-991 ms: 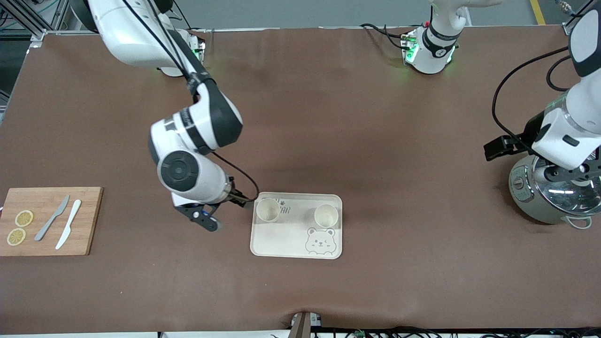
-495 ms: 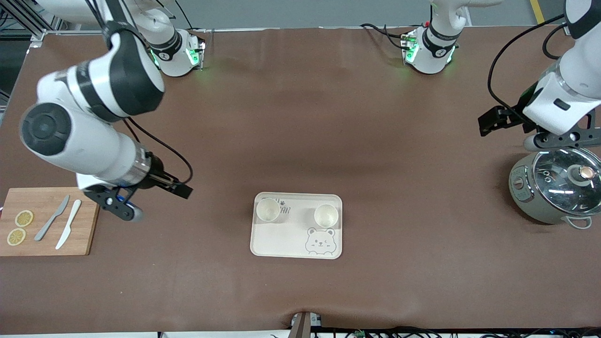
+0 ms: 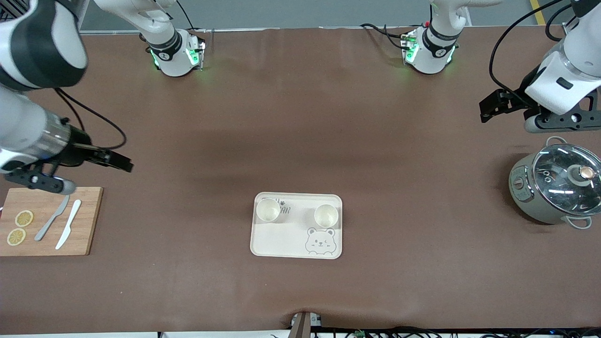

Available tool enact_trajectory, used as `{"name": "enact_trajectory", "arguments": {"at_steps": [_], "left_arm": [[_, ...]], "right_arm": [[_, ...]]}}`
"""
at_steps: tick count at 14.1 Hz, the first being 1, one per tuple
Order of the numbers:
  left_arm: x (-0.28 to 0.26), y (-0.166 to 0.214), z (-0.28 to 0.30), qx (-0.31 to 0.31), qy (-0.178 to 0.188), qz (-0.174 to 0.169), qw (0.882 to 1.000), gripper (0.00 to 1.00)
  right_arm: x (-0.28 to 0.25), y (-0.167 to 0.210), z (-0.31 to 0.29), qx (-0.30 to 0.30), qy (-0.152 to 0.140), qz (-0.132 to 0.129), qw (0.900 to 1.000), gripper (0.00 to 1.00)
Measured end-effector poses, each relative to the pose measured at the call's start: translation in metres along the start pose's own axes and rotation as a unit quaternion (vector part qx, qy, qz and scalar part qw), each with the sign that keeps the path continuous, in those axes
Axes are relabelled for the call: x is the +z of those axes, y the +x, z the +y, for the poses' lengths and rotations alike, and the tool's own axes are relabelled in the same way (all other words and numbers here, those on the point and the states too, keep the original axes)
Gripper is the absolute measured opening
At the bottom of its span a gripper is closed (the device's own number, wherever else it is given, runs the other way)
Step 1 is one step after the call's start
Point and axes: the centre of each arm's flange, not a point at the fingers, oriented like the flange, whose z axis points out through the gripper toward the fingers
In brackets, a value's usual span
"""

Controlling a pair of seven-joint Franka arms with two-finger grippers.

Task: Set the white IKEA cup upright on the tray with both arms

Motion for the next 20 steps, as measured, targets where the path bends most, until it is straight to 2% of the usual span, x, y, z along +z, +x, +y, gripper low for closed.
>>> {"name": "enact_trajectory", "arguments": {"at_steps": [3, 5, 8, 14, 20], "left_arm": [[0.001, 0.007, -0.003, -0.003, -0.002, 0.004, 1.0, 1.0], [0.006, 0.017, 0.002, 0.001, -0.004, 0.004, 1.0, 1.0], [0.008, 0.03, 0.002, 0.0, -0.008, 0.006, 1.0, 1.0], [-0.009, 0.028, 0.0, -0.002, -0.011, 0.023, 1.0, 1.0], [-0.011, 0.021, -0.007, -0.007, -0.007, 0.009, 1.0, 1.0]], "right_arm": [[-0.017, -0.006, 0.046, -0.043, 0.002, 0.009, 0.999, 1.0], [-0.03, -0.016, 0.063, -0.065, -0.016, 0.008, 0.998, 1.0], [-0.052, -0.038, 0.061, -0.085, -0.037, 0.013, 0.996, 1.0], [-0.067, -0.05, 0.062, -0.138, -0.039, 0.019, 0.989, 1.0], [-0.065, -0.05, 0.062, -0.145, -0.04, 0.019, 0.988, 1.0]]}}
